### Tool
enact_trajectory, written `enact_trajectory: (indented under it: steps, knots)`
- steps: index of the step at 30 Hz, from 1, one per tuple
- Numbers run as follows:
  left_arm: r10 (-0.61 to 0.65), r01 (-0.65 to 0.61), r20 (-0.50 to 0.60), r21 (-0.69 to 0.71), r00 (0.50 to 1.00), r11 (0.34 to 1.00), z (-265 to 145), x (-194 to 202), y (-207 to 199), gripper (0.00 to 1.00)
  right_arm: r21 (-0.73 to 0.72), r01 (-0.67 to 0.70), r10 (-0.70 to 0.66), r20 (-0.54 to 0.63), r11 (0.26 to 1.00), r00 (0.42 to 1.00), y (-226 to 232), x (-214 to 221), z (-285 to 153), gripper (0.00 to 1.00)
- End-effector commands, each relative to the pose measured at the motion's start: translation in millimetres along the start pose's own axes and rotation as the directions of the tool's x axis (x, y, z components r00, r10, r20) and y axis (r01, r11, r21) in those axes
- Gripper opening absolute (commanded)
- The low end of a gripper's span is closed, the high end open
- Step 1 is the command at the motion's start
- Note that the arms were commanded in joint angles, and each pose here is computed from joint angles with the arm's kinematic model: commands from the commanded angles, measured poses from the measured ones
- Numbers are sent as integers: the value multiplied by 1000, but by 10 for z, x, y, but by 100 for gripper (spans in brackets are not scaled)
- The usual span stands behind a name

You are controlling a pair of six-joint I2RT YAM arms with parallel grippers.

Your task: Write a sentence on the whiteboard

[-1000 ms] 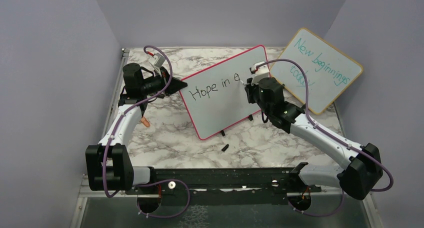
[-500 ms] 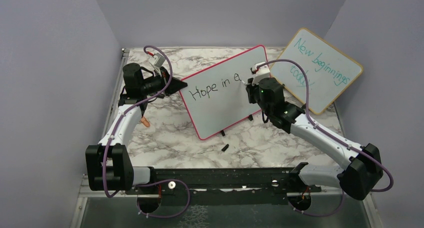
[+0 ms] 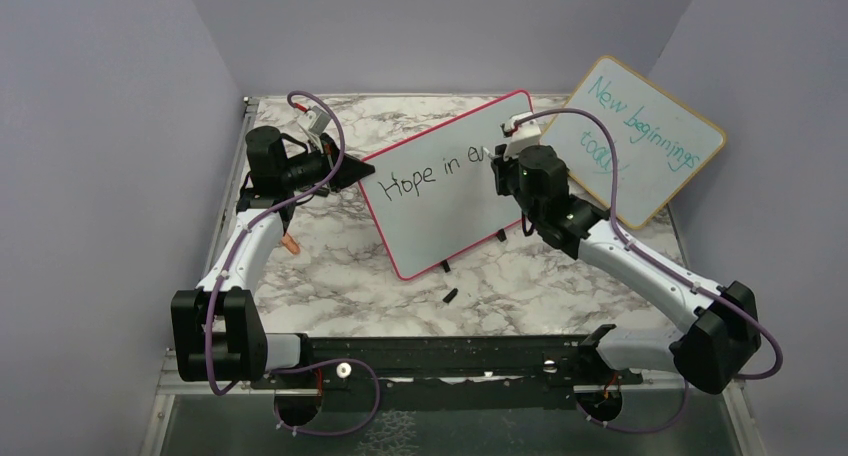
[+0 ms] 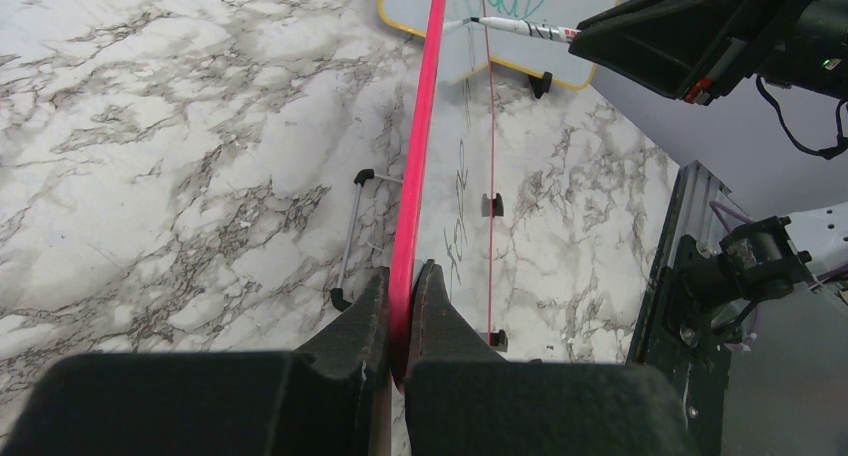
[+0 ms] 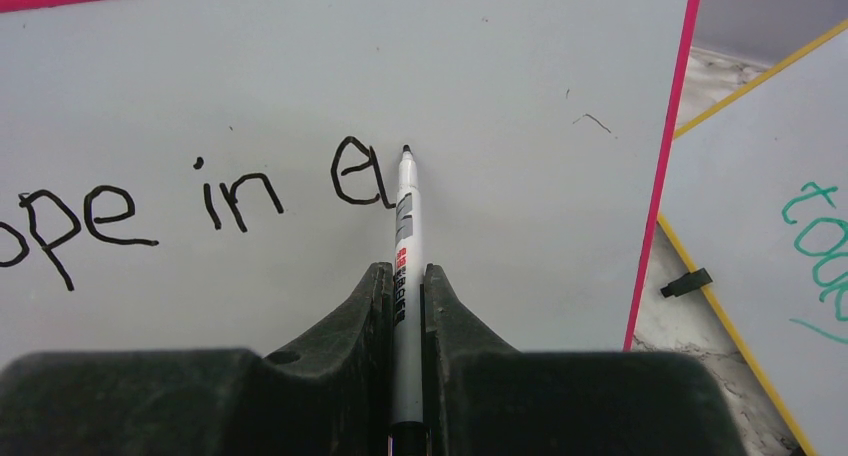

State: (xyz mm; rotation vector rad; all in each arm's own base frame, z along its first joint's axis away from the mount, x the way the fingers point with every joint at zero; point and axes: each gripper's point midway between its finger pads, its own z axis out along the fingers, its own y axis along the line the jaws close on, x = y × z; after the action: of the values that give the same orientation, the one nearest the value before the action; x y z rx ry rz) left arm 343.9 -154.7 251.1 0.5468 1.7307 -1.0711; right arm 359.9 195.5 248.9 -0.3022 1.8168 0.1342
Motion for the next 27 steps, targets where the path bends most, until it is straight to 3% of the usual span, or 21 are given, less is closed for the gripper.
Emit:
enact_trajectory:
  steps: [1,27]
  knots:
    - [7,-14,-95,-67,995,998,20,421,235,0,11,-18,17,74,1000,997,-24,-279,49,1]
    - [6,-13,-94,-76,996,997,18,415,247,0,-14,-39,39,0,999,999,-87,23,-72,1]
